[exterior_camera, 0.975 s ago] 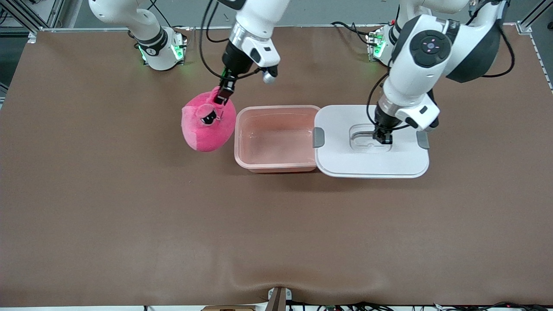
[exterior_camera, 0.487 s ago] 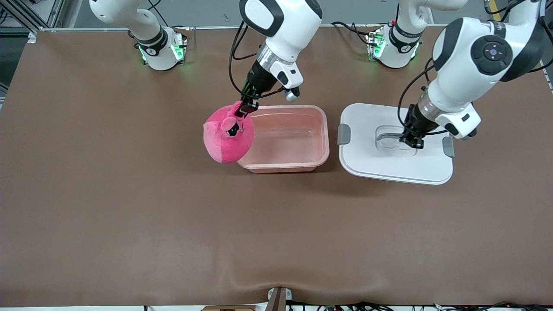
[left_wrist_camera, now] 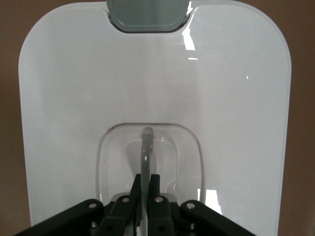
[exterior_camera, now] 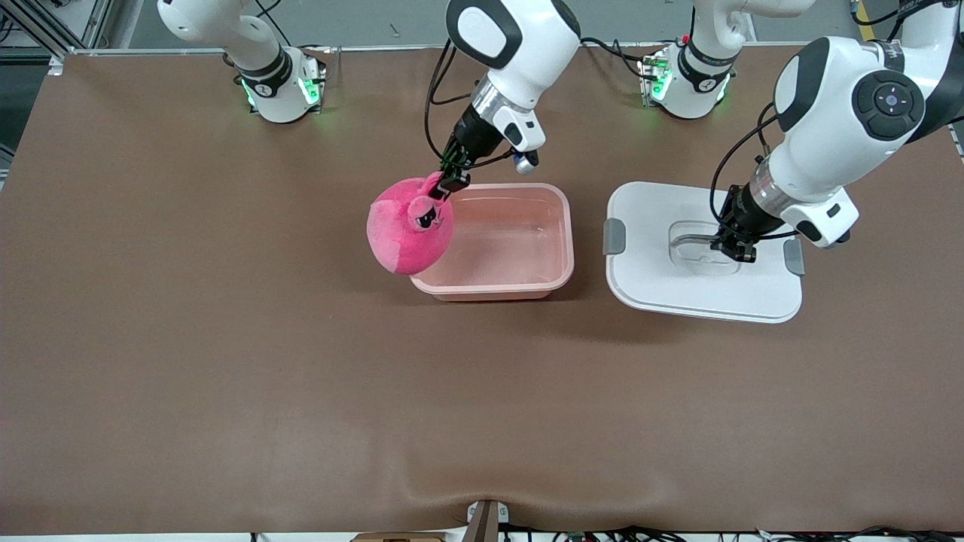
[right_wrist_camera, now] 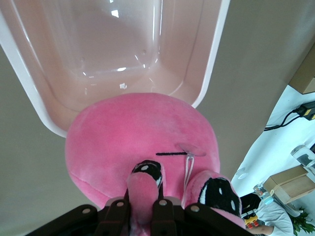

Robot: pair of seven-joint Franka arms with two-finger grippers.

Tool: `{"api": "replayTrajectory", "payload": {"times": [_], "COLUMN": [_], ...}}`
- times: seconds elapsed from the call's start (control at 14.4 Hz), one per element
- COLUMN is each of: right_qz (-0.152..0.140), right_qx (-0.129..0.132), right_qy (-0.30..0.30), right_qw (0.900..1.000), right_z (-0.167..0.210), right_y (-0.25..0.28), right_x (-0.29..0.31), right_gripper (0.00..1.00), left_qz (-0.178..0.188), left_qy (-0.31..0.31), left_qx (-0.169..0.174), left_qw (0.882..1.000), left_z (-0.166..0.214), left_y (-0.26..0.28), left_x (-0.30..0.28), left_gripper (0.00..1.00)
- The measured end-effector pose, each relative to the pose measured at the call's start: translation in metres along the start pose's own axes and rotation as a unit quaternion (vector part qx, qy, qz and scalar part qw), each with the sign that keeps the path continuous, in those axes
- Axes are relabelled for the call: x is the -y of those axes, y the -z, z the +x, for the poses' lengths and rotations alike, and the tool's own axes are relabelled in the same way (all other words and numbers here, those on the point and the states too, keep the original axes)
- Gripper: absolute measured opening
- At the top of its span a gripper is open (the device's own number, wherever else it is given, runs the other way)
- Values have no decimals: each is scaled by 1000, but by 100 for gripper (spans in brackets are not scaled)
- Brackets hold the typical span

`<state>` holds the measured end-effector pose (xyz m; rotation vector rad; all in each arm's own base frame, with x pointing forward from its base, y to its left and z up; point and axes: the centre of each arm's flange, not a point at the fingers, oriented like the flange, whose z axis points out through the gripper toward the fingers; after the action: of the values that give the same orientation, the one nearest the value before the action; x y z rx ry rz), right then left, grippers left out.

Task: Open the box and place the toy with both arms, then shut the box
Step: 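Lower the pink toy into the open box and open the right gripper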

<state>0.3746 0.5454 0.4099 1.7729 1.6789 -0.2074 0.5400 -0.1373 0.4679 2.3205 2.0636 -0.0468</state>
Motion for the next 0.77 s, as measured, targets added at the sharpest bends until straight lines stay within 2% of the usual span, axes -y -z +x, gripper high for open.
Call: {"api": "replayTrajectory", "payload": {"times": [0.28,0.35,0.77], "right_qz": [-8,-1,33], "right_qx": [-33,-44,-101], "right_qy": [-25,-39,-88], "right_qw": [999,998,990], "right_z": [19,20,10], "right_y": [1,2,38], "right_x": [5,3,-16], "right_gripper": [14,18,78], "left_qz": [0,0,1], "left_qy": [0,0,0], "left_qx": [3,3,3], "left_qw": [1000,1000,1000], "left_z": [1,1,1], "left_y": [0,0,0], "left_x": [0,0,0], "left_gripper": [7,7,7]}}
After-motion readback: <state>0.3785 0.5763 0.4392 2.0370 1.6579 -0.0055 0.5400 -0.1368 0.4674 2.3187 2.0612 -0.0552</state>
